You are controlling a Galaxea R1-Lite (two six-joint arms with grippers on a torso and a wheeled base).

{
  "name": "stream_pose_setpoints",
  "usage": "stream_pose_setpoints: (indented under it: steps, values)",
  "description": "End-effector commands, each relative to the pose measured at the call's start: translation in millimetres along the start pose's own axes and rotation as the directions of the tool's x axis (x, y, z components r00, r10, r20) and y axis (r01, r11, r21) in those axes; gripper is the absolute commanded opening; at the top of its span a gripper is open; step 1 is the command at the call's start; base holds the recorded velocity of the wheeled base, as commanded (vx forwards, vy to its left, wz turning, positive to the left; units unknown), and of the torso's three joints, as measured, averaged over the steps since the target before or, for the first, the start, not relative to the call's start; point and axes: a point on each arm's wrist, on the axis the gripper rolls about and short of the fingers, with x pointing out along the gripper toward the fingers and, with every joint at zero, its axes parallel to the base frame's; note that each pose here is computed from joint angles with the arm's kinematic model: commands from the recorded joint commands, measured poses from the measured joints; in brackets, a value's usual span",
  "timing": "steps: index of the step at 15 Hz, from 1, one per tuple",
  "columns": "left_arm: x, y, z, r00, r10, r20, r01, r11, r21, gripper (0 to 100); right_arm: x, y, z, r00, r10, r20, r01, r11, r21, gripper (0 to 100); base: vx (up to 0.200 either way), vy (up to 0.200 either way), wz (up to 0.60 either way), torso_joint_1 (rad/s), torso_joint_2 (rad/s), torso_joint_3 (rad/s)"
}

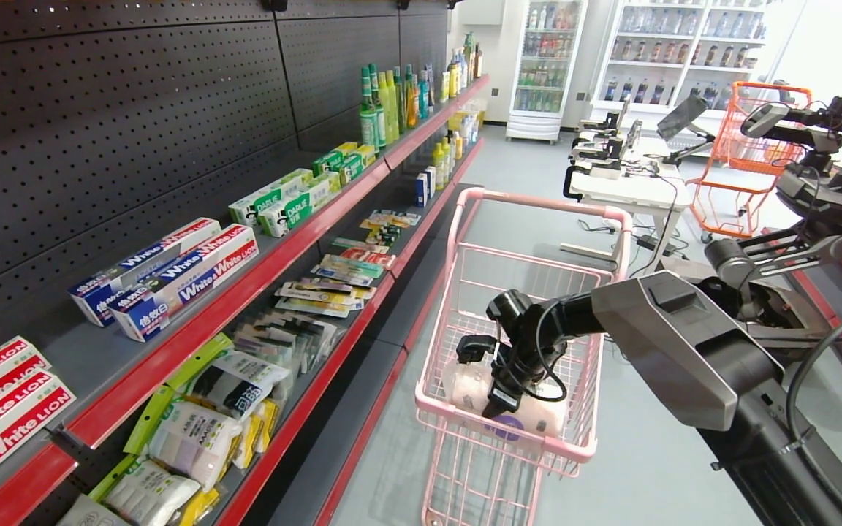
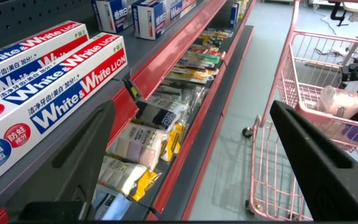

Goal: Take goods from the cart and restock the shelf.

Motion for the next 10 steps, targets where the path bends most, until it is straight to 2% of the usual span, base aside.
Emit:
stream_pose_setpoints:
  steps: [1,5,10]
  values:
    - [0.1,0.0,-0.1,1.0,0.001,-0.001,-0.001,1.0,0.0,100,0.7,2.4,-3.8,0.999,-0.017,-0.038,0.017,1.0,0.007,0,0.0,0.0,0.0,0.0,0.0,0.0]
    - [0.1,0.0,-0.1,1.0,0.001,-0.001,-0.001,1.0,0.0,100,-9.9,5.4,-10.5,0.996,-0.031,-0.087,0.032,0.999,0.015,0,0.0,0.0,0.0,0.0,0.0,0.0]
    - [0.1,0.0,-0.1,1.0,0.001,-0.001,-0.001,1.0,0.0,100,-21.9,-2.7,-20.4,0.982,-0.098,-0.162,0.102,0.995,0.015,0,0.0,0.0,0.0,0.0,0.0,0.0]
